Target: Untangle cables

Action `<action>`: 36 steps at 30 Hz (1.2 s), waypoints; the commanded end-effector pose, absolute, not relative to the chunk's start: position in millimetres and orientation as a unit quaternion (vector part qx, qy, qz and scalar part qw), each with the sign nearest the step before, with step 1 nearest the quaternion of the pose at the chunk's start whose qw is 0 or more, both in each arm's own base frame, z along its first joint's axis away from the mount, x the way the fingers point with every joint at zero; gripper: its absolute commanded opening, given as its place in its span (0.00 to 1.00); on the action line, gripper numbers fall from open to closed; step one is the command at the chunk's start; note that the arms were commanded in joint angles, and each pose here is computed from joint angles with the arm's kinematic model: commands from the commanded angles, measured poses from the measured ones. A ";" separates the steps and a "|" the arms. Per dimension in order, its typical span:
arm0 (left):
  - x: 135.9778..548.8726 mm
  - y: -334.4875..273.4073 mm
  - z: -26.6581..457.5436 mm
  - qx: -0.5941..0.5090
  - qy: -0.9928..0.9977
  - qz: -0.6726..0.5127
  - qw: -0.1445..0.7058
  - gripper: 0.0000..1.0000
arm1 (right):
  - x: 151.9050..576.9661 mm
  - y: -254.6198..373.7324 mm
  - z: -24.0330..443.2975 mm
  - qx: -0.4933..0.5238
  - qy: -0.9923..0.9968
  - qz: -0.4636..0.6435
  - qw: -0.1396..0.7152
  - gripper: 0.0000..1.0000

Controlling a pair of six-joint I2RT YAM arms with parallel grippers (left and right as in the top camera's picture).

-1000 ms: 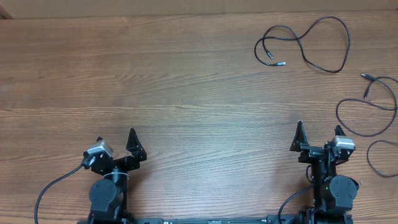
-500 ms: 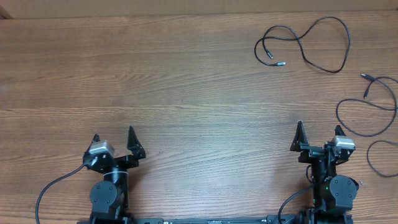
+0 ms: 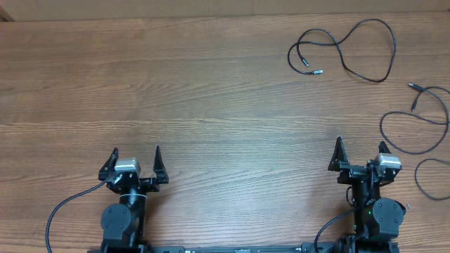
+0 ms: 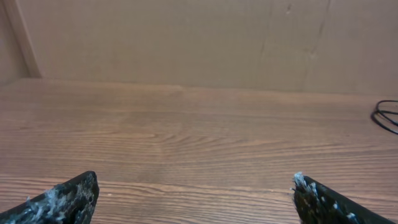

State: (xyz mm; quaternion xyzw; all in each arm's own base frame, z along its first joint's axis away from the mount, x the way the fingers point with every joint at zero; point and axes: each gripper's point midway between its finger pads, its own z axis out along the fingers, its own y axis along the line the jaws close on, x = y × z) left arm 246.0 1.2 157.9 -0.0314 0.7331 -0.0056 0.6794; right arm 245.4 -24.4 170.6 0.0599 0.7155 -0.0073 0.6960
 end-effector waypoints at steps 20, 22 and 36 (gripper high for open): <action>246.0 0.5 156.6 -0.015 0.733 -0.004 0.680 0.99 | 245.5 -22.3 169.7 0.055 0.713 -0.005 0.699 1.00; 246.1 0.6 156.5 -0.015 0.733 -0.004 0.680 1.00 | 245.5 -22.3 169.7 0.055 0.713 -0.005 0.699 1.00; 246.1 0.6 156.4 -0.015 0.733 -0.004 0.680 0.99 | 245.5 -22.3 169.7 0.055 0.713 -0.005 0.699 1.00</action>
